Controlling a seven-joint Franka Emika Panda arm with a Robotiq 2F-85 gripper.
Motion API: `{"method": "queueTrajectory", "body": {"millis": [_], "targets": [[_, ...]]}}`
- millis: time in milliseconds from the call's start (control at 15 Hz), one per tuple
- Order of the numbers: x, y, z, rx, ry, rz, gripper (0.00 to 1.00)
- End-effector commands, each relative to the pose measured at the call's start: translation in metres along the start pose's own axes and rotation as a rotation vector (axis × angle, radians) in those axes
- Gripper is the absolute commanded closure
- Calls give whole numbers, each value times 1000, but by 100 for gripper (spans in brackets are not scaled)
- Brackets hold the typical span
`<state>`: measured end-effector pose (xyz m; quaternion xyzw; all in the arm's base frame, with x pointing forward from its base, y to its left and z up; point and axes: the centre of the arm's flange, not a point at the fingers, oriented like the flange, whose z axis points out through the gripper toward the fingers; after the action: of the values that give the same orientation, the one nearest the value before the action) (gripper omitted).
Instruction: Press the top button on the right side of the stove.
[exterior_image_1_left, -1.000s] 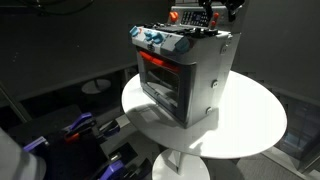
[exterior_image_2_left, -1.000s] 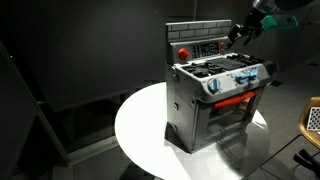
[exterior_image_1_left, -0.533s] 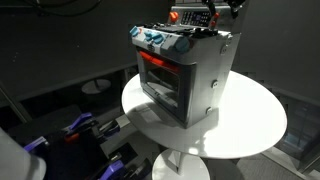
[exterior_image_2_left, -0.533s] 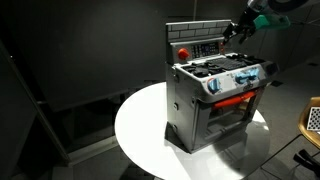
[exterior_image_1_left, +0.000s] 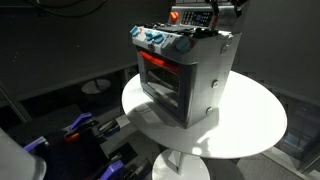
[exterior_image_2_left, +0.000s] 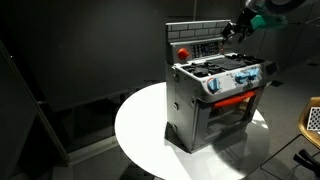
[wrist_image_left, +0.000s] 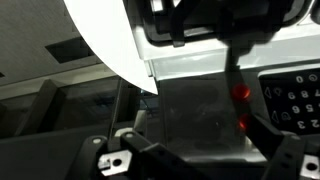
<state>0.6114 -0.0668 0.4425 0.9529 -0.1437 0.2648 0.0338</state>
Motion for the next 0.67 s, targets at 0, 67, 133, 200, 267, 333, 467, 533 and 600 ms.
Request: {"method": "queueTrajectory", "body": {"millis": [0, 67, 133, 200, 267, 333, 467, 533, 600], "targets": [[12, -3, 9, -28, 17, 15, 0], [11, -3, 10, -30, 17, 15, 0], [11, -3, 10, -32, 16, 12, 0], [10, -3, 8, -31, 14, 10, 0], [9, -2, 5, -32, 11, 10, 0], [8, -1, 1, -26, 7, 10, 0], [6, 3, -7, -26, -3, 12, 0], [5, 6, -12, -22, -13, 10, 0], [4, 9, -16, -29, -20, 13, 0]]}}
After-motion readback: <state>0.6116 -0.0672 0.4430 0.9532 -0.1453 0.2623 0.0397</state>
